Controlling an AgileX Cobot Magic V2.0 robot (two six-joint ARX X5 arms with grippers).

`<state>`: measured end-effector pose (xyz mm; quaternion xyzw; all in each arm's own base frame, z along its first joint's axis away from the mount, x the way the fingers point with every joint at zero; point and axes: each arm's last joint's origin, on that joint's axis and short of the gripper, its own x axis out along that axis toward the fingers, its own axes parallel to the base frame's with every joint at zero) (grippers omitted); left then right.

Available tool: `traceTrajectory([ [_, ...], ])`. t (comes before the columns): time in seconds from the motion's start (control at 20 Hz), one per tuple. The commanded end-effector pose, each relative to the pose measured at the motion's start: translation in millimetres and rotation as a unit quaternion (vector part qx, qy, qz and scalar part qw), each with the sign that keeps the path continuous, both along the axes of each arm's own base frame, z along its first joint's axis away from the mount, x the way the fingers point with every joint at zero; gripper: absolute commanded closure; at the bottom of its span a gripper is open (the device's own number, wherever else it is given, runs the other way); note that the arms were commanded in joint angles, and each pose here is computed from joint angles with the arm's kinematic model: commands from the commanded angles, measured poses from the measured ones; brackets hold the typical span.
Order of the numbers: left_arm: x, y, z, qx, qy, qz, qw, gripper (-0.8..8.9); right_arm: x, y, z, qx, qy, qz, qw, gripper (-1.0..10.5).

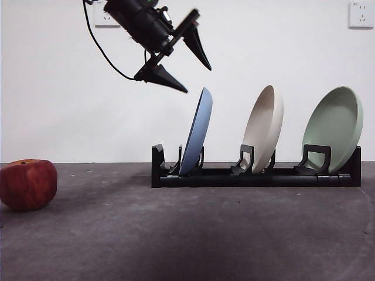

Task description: Take the blue plate from the plate rack,put the plate on the table,take the apple from the table,put the apple in the plate

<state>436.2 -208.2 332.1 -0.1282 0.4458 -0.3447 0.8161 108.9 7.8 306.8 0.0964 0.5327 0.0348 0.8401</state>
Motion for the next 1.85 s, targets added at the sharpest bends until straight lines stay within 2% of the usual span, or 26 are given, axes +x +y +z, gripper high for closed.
traceTrajectory([
  [0.05,0,-9,-5,0.039,-0.028,0.005,0.999,3.99,0,0,1,0.007,0.000,-0.012,1.000,9.5],
  [0.45,5,-27,-29,0.050,-0.016,-0.009,0.999,4.07,0,0,2,0.007,-0.004,-0.012,1.000,9.5],
  [0.65,6,-29,-32,0.050,-0.019,-0.009,0.999,4.75,1,0,2,0.007,-0.006,-0.012,1.000,9.5],
  [0.85,7,-30,-33,0.056,-0.023,-0.004,0.998,4.79,1,0,2,0.007,-0.006,-0.012,1.000,9.5],
  [1.0,7,-31,-33,0.057,-0.024,-0.004,0.998,6.09,1,0,2,0.007,-0.006,-0.012,1.000,9.5],
  [1.15,6,-35,-33,0.055,-0.029,-0.007,0.998,6.15,1,0,2,0.007,-0.007,-0.012,1.000,9.5],
  [1.25,5,-36,-33,0.054,-0.029,-0.008,0.998,7.02,1,0,2,0.007,-0.008,-0.012,1.000,9.5],
  [1.4,5,-36,-33,0.054,-0.029,-0.008,0.998,7.03,1,0,2,0.007,-0.008,-0.012,1.000,9.5],
  [1.55,5,-36,-33,0.052,-0.026,-0.004,0.998,8.23,1,0,2,0.007,-0.008,-0.012,1.000,9.5],
  [1.85,6,-35,-33,0.048,-0.019,0.003,0.999,8.22,2,0,2,0.007,-0.014,-0.011,1.000,9.5],
])
